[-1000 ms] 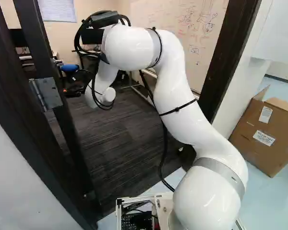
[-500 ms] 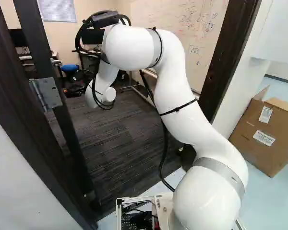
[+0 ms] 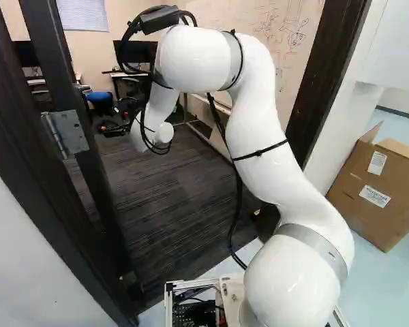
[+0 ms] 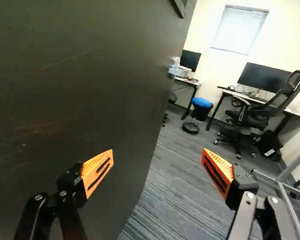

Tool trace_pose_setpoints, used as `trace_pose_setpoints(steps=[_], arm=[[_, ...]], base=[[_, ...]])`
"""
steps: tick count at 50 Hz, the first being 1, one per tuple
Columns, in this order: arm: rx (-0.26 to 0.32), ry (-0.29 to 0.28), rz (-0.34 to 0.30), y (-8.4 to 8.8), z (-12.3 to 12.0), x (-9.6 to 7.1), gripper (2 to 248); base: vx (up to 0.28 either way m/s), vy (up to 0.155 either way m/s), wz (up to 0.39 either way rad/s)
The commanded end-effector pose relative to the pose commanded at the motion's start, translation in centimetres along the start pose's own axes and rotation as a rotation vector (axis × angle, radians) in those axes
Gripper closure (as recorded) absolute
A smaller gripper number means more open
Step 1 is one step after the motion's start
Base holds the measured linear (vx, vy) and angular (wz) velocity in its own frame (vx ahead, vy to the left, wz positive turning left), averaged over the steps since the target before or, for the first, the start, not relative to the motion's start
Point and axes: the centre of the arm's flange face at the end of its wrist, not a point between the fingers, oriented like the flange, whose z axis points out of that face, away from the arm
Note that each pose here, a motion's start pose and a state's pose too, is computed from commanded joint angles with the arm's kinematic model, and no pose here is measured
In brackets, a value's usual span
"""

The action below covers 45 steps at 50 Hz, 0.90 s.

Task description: Open the door and move inside

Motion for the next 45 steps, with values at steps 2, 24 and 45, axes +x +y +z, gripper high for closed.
trace_pose_setpoints(steps=[2, 24, 45], arm=[[-0.004, -0.002, 0.001, 0.2, -0.3, 0.0, 3], [-0.028, -0.016, 0.009, 1.4, -1.8, -0.2, 3], [-0.064, -0.031, 0.025, 2.6, -3.9, 0.0, 3]], base=[[0.0, 0.0, 0.0], [0.0, 0.0, 0.0], [0.0, 0.0, 0.0]])
